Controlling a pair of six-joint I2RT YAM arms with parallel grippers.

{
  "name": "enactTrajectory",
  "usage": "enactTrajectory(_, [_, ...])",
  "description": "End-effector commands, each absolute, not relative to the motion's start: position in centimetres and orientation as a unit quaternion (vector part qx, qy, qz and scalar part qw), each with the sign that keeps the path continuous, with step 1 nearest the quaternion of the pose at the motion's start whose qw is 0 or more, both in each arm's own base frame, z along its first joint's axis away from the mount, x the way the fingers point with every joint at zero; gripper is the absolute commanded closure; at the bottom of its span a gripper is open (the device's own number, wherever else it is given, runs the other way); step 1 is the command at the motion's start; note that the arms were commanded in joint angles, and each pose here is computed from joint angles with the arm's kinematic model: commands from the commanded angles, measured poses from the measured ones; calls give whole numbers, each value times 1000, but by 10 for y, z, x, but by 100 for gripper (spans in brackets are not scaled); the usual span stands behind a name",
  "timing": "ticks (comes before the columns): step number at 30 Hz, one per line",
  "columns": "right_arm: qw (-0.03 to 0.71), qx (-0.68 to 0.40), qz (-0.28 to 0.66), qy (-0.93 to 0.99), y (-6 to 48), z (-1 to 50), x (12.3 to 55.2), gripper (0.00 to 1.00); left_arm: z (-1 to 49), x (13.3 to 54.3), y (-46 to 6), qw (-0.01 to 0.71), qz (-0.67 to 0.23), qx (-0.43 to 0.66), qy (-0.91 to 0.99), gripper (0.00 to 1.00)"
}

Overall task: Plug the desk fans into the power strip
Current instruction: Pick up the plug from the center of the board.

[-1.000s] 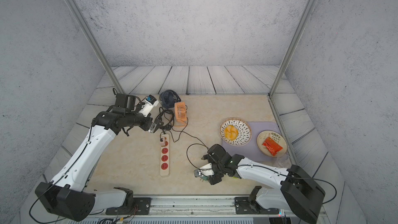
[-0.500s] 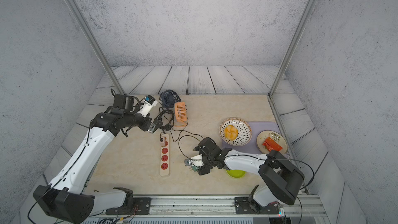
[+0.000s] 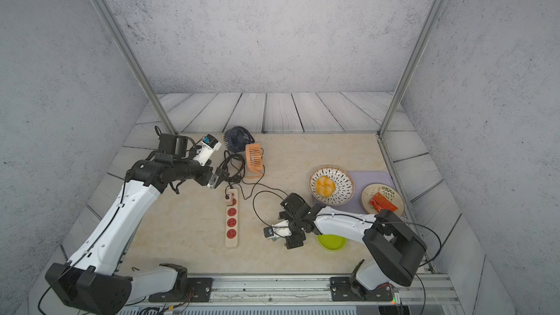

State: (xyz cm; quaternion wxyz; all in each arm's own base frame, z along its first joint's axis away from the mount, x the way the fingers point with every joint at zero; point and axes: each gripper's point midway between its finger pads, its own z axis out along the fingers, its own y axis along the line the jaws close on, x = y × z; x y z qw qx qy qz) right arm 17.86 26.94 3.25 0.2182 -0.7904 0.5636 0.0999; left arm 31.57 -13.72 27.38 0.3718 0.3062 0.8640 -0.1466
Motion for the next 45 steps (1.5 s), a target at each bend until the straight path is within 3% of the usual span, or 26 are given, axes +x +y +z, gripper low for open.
enactTrajectory(1, [203, -799, 106, 557, 271, 31, 178, 17, 280, 311, -138, 378, -159, 304, 860, 1])
enactTrajectory(7, [220, -796, 134, 548, 288, 33, 179, 36, 279, 311, -137, 378, -158, 303, 860, 1])
enactTrajectory(13, [207, -798, 156, 544, 294, 22, 175, 49, 278, 312, -137, 379, -159, 302, 860, 0])
enactTrajectory(21, [224, -796, 144, 544, 297, 33, 182, 83, 277, 313, -138, 377, -166, 298, 861, 0])
enactTrajectory(32, [343, -756, 109, 546, 301, 115, 201, 84, 283, 290, -172, 349, -293, 310, 834, 1])
enactTrajectory(40, [450, -698, 99, 549, 306, 181, 215, 85, 279, 277, -199, 308, -412, 291, 807, 8])
enactTrajectory(45, [490, -672, 107, 546, 311, 204, 220, 90, 265, 274, -214, 281, -443, 278, 804, 6])
